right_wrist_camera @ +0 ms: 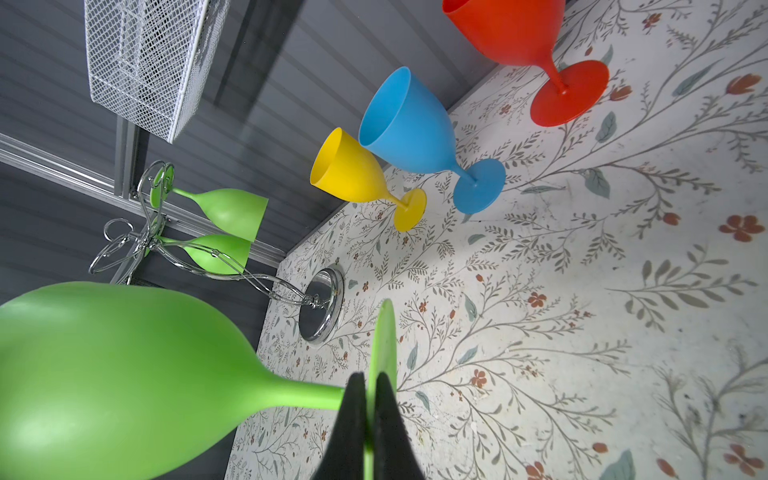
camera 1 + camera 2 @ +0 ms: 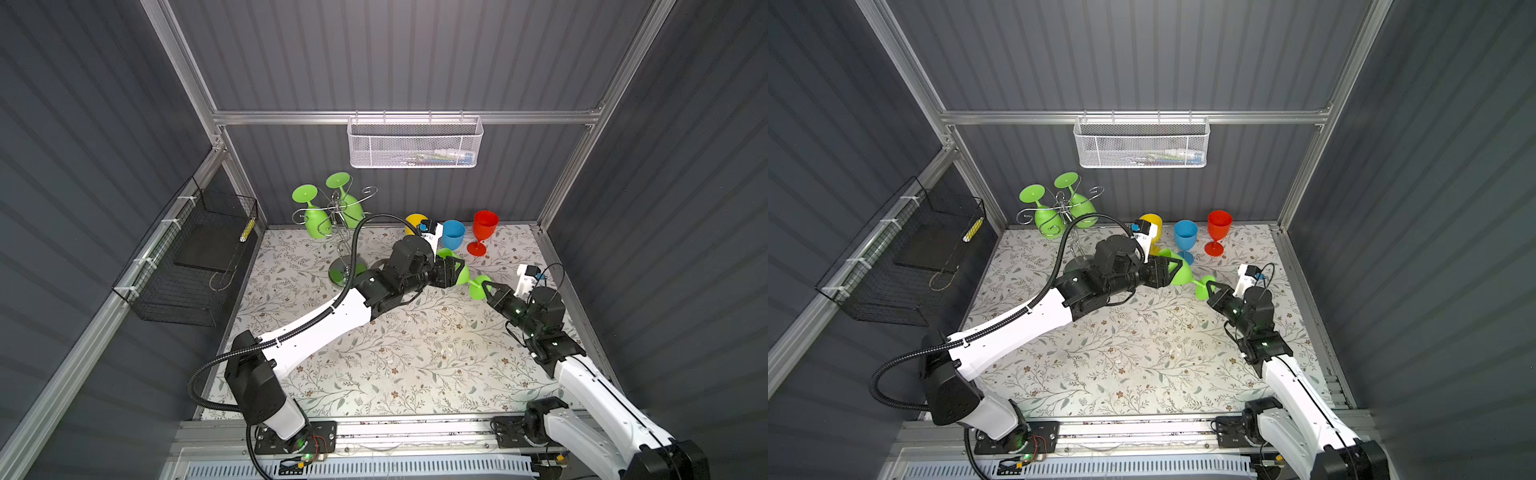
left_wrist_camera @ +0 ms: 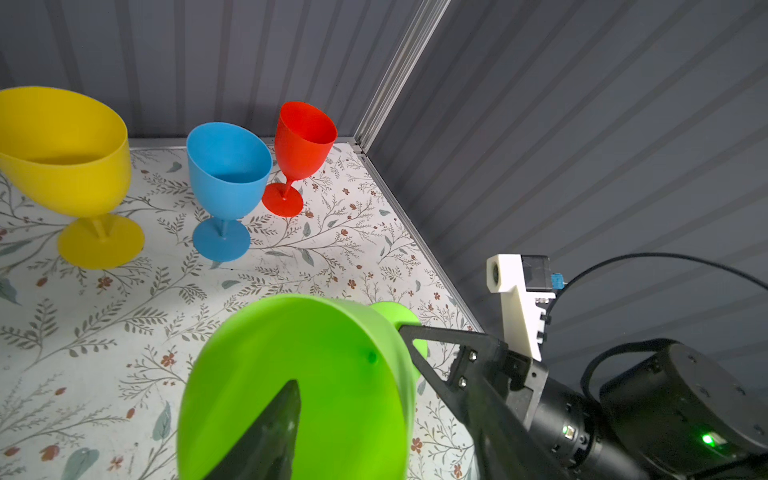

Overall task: Take the wine glass off the wine glass rack
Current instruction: 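Open the left gripper and grasp the green glass bowl while right holds the foot, then lower the green glass upright beside the yellow glass with the left gripper while right withdraws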

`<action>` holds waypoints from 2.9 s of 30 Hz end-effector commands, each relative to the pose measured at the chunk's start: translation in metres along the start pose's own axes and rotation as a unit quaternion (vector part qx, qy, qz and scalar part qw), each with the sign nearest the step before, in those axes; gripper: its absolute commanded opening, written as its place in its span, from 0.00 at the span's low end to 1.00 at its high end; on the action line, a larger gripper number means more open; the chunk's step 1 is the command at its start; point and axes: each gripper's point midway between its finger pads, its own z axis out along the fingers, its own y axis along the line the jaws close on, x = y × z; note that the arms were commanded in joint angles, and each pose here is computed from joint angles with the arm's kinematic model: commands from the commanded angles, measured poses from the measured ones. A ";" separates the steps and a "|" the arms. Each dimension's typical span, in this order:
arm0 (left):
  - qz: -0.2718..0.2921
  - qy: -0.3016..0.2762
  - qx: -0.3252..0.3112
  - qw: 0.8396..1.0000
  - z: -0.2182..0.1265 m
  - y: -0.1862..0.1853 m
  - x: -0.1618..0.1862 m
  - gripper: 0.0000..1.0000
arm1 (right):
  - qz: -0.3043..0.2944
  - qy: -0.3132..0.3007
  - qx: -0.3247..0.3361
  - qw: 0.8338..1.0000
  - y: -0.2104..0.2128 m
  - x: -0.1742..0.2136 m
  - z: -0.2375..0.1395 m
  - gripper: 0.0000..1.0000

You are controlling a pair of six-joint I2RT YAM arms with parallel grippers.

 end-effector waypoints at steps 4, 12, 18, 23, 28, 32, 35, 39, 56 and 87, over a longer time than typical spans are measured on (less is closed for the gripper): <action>-0.011 0.000 0.017 1.000 0.005 -0.011 -0.007 0.49 | -0.012 -0.006 -0.015 1.000 0.004 -0.002 0.000 0.00; -0.010 0.012 0.014 1.000 0.011 -0.009 -0.001 0.33 | -0.023 -0.008 -0.015 1.000 0.005 -0.003 -0.001 0.00; -0.009 0.013 0.008 1.000 0.008 -0.008 -0.002 0.14 | -0.030 -0.011 -0.016 0.999 0.006 -0.004 -0.002 0.00; -0.005 0.012 0.000 1.000 0.004 -0.005 -0.002 0.02 | -0.037 -0.013 -0.021 0.999 0.008 -0.003 -0.005 0.04; 0.002 0.013 -0.005 1.000 0.001 -0.003 -0.001 0.00 | -0.042 -0.013 -0.022 0.999 0.009 -0.003 -0.007 0.19; 0.014 0.015 -0.029 0.999 -0.003 0.004 -0.001 0.00 | -0.045 -0.014 -0.016 0.999 0.011 -0.006 -0.011 0.40; 0.026 0.018 -0.054 0.998 -0.006 0.013 -0.001 0.00 | -0.049 -0.018 0.001 0.999 0.010 -0.010 -0.015 0.52; 0.044 0.034 -0.098 0.994 -0.002 0.029 0.004 0.00 | -0.052 -0.017 0.027 0.998 0.009 -0.016 -0.020 0.63; 0.156 0.115 -0.258 0.947 0.052 0.091 0.028 0.00 | -0.084 0.038 0.043 0.995 0.017 -0.015 -0.013 0.86; 0.106 0.191 -0.260 0.941 0.112 0.186 0.029 0.00 | -0.096 0.041 0.021 0.994 0.013 -0.002 -0.013 0.88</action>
